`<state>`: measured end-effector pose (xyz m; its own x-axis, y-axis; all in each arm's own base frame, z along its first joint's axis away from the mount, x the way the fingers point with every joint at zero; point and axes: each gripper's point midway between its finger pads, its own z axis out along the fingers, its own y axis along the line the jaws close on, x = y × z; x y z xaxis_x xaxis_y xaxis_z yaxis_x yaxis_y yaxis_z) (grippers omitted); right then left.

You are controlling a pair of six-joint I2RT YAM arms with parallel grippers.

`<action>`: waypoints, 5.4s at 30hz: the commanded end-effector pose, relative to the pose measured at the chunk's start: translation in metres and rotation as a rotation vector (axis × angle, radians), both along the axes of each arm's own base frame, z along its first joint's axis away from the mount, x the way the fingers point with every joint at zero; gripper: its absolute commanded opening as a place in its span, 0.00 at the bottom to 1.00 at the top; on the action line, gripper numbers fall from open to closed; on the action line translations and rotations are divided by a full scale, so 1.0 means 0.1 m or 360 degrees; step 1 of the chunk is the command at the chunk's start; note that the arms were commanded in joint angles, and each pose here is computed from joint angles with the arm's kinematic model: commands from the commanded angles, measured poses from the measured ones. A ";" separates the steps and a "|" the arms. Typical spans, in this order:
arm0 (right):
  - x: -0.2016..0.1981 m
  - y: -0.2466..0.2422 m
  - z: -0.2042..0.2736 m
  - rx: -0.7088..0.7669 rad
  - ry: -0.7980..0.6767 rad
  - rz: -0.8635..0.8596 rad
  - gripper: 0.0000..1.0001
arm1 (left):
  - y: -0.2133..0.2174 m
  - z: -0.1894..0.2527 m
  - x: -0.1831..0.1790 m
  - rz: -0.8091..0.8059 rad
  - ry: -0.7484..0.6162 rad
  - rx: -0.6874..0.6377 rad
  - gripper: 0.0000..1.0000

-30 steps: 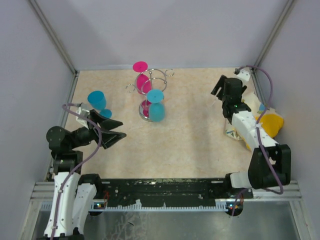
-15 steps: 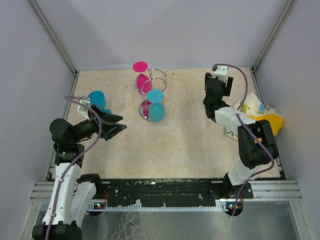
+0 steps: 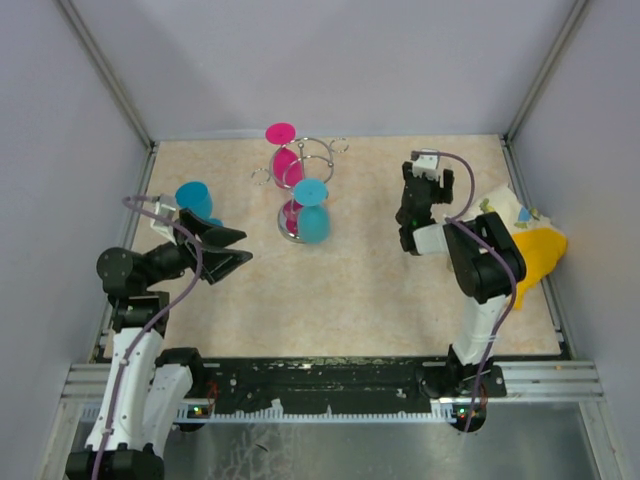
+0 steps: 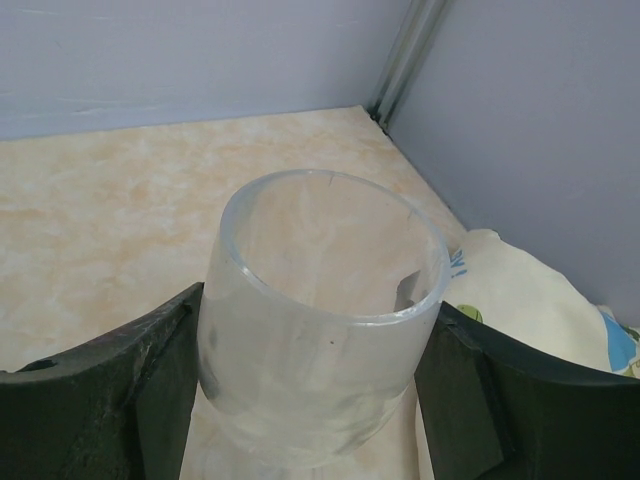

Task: Take the wine glass off the wine glass rack

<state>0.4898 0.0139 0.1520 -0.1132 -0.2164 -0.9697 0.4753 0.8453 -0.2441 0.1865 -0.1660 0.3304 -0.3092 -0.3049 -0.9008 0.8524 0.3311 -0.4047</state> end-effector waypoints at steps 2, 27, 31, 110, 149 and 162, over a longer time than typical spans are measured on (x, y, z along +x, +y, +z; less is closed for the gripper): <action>0.01 0.02 0.27 0.0090 -0.0266 -0.0021 0.54 | -0.02 0.07 -0.04 -0.0025 -0.0067 0.0015 0.78; -0.35 0.07 0.41 0.0030 -0.0439 -0.0026 0.99 | -0.01 -0.01 0.07 -0.0017 -0.0001 -0.0016 0.78; -0.40 0.08 0.59 0.0036 -0.0472 -0.0032 0.99 | -0.01 -0.01 0.09 -0.0015 0.0002 -0.0017 0.78; -2.43 0.87 2.23 0.0900 -0.0298 0.0970 0.87 | -1.11 -0.49 1.76 0.0098 0.1137 0.0025 0.36; -2.48 0.89 2.10 0.0949 -0.0264 0.0991 0.90 | -1.23 -0.24 1.01 -0.0310 0.1121 -0.0069 0.00; -2.55 1.28 1.71 0.1215 0.0026 0.1142 0.95 | -1.10 0.21 0.32 -0.0625 0.0440 -0.0023 0.00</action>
<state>0.2414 0.1152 0.3377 -0.0990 0.3769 -0.9209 -0.1333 0.9121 0.3876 0.2533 -0.2798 0.3243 -0.7947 -0.1754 -0.5811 0.5689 0.1184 -0.8138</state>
